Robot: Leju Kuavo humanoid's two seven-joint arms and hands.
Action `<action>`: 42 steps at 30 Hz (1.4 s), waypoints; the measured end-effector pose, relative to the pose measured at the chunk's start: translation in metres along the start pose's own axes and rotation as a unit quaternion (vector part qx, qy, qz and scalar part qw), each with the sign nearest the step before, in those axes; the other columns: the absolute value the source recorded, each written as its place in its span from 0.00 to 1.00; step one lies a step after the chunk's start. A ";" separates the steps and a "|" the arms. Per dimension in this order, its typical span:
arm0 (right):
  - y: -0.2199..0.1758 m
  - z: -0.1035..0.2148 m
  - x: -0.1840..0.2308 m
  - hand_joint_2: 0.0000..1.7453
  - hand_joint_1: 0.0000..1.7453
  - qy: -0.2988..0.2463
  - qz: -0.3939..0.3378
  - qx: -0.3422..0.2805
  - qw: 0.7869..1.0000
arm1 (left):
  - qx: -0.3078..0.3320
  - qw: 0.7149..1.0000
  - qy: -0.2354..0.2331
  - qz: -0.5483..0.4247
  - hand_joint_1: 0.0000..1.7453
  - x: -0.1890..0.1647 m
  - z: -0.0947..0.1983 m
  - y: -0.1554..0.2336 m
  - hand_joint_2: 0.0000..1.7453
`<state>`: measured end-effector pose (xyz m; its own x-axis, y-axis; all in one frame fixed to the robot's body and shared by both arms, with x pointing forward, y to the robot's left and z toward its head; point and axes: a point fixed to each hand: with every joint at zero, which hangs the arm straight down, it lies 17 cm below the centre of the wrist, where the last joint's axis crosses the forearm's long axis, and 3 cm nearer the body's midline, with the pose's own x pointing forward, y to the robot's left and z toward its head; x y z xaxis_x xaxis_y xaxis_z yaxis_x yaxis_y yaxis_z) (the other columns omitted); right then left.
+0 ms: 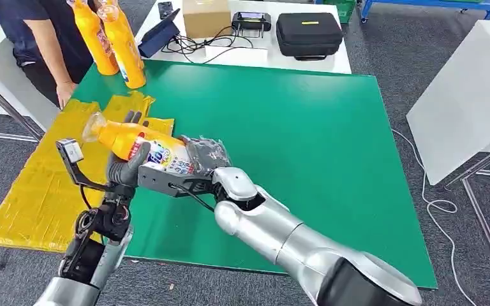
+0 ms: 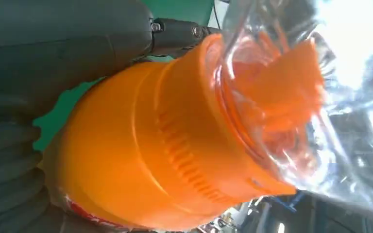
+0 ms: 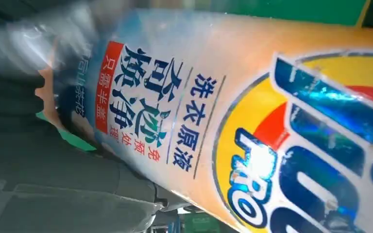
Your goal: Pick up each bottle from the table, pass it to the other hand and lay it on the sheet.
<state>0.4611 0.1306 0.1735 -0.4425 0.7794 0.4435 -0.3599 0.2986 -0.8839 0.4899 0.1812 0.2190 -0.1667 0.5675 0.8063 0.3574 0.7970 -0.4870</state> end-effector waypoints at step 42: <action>-0.013 -0.007 -0.022 0.00 0.00 -0.031 -0.065 -0.027 0.997 | 0.027 0.998 -0.057 -0.009 1.00 0.033 0.007 0.008 1.00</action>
<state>0.4817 0.1132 0.1740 -0.4464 0.6971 0.5611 -0.3731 0.4249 -0.8248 0.4811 0.2077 0.2398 -0.2763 0.5710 0.7730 0.3043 0.8149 -0.4932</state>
